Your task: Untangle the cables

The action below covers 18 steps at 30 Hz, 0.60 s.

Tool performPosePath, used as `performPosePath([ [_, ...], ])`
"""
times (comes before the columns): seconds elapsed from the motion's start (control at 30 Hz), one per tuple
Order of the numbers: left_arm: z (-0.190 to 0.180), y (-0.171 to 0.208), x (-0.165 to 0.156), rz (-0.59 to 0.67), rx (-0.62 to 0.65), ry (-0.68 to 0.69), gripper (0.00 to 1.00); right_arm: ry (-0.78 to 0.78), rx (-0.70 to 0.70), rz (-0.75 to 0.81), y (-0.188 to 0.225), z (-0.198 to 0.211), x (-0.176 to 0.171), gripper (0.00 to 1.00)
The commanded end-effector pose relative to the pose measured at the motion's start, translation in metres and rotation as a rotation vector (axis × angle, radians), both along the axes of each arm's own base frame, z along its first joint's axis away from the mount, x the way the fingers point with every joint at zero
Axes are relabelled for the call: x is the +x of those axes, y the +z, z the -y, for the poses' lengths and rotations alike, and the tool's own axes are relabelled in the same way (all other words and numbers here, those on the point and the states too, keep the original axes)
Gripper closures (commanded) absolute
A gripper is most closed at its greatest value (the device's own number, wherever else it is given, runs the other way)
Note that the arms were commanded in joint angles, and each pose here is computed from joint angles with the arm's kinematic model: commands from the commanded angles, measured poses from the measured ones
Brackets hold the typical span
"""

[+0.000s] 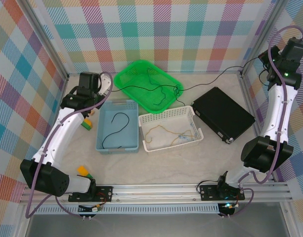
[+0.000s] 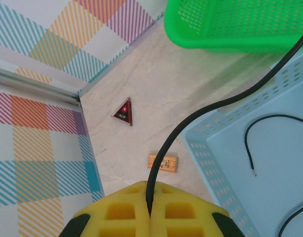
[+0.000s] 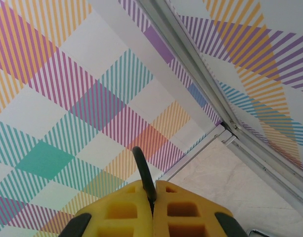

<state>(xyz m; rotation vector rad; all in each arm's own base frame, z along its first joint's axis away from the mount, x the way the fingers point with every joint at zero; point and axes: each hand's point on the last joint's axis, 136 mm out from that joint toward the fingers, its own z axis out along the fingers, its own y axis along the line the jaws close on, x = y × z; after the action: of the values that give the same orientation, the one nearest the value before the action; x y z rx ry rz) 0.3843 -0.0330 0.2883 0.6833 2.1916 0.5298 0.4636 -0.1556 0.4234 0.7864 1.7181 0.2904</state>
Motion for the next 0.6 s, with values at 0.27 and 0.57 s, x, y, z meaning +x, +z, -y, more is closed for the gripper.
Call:
performPosePath([
  [0.27, 0.085, 0.057, -0.028, 0.185, -0.344, -0.421, 1.0, 0.079, -0.012, 0.072, 0.021, -0.018, -0.021, 1.0],
  [0.57, 0.143, 0.139, -0.044, 0.357, -0.532, -0.617, 1.0, 0.074, 0.033, -0.008, -0.018, -0.02, -0.026, 1.0],
])
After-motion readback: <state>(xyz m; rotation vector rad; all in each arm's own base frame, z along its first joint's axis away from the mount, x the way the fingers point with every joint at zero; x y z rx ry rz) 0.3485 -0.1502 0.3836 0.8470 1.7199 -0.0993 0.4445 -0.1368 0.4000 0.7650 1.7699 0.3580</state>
